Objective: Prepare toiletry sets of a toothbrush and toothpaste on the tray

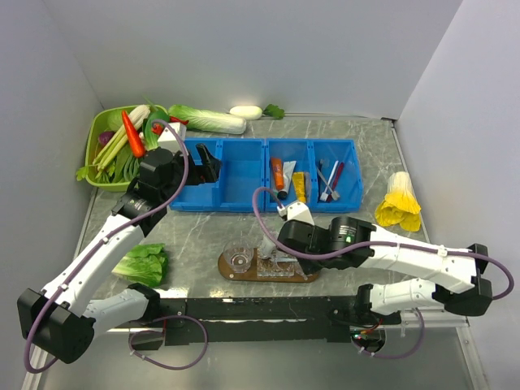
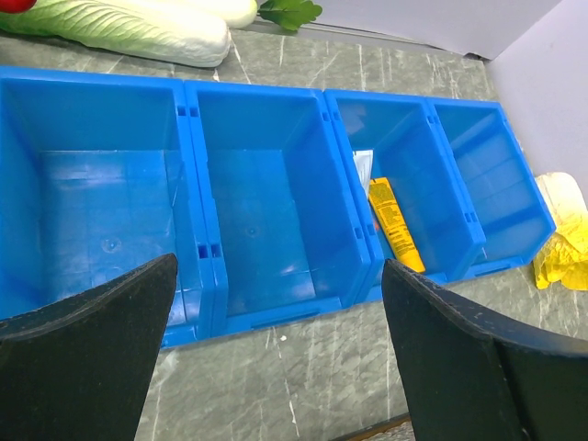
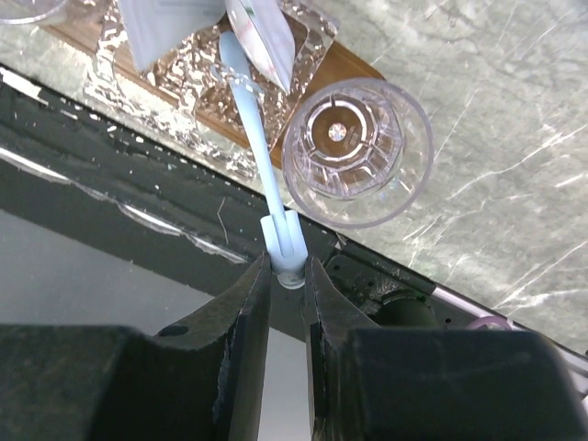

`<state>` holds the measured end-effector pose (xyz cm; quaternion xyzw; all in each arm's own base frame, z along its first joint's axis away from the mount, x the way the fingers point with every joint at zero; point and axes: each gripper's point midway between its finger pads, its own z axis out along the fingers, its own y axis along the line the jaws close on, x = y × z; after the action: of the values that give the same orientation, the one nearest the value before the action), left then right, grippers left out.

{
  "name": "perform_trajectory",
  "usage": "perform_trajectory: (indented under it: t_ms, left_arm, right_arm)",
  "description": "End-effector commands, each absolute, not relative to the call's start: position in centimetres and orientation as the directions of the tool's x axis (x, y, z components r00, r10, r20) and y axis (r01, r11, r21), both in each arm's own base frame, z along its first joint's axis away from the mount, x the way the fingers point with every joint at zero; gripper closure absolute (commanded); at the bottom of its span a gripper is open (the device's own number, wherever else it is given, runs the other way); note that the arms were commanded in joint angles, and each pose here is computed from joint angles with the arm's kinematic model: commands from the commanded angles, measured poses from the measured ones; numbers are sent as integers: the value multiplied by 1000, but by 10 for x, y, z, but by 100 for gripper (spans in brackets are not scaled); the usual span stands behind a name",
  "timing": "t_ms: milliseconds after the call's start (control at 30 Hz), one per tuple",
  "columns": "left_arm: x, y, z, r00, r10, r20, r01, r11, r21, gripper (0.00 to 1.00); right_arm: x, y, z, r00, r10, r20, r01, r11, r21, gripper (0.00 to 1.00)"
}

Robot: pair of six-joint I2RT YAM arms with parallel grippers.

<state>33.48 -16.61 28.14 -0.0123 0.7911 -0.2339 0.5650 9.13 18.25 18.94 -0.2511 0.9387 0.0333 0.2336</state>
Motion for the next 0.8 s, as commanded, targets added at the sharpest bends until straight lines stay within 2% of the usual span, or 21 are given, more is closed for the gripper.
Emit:
perform_trajectory:
  t_ms: [0, 600, 767]
  left_arm:
    - [335, -167, 291, -344, -298, -891, 262, 880, -396, 3]
    - [335, -168, 290, -345, -297, -890, 261, 881, -395, 3]
    - [335, -168, 290, -347, -297, -890, 262, 880, -395, 3]
  right_arm:
    - [96, 163, 199, -758, -465, -458, -446, 881, -156, 100]
    - [97, 160, 193, -733, -502, -459, -407, 864, -296, 100]
    - [96, 161, 195, -732, -491, -472, -405, 871, -277, 89]
